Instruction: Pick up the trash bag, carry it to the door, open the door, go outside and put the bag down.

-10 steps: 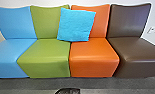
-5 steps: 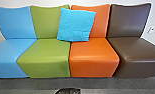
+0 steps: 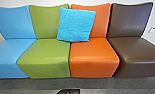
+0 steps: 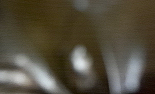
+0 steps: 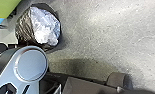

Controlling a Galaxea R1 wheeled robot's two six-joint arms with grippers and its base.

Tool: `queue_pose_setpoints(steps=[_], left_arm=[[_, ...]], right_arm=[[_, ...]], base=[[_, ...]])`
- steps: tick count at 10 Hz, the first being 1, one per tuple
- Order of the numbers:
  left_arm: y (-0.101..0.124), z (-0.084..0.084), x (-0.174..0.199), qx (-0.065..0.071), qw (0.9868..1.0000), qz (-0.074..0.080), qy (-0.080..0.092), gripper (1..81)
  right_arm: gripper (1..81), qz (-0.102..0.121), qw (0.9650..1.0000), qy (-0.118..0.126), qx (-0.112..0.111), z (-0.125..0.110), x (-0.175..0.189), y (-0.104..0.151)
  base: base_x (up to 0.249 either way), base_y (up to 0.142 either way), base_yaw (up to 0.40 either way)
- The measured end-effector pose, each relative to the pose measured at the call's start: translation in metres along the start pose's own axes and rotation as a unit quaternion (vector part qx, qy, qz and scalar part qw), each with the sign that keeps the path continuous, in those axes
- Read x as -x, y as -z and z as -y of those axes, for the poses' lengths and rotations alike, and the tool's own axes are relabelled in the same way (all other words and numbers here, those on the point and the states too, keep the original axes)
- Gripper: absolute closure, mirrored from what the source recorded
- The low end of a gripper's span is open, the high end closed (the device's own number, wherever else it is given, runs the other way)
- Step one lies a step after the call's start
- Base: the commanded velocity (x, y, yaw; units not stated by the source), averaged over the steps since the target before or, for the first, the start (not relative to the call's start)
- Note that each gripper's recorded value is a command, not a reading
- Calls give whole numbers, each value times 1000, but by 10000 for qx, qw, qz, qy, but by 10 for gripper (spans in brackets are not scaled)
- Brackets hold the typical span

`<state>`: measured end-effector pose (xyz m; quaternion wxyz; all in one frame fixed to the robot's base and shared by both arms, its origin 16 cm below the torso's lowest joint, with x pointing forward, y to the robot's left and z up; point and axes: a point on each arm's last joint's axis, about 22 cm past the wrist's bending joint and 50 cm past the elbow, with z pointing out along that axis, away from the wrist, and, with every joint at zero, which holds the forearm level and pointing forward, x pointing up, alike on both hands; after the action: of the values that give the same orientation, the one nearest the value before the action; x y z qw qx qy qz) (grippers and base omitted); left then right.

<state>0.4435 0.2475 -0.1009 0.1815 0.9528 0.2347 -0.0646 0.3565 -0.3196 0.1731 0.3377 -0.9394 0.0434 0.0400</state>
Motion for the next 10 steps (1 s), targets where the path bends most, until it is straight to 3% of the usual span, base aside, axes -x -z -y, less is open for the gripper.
queue_pose_setpoints(steps=[6,8,10], left_arm=[[104,-40,-22,278,9987,-360,-215,811],[145,-52,-33,356,9975,-542,-287,811],[184,-67,-34,511,9960,-623,-374,811]], right_arm=[[10,-287,9989,341,-142,65,-7,56],[10,-331,9979,464,-301,93,-6,57],[10,-346,9979,475,-268,102,2,66]], base=[[0,0,0],[0,0,0],[0,0,0]])
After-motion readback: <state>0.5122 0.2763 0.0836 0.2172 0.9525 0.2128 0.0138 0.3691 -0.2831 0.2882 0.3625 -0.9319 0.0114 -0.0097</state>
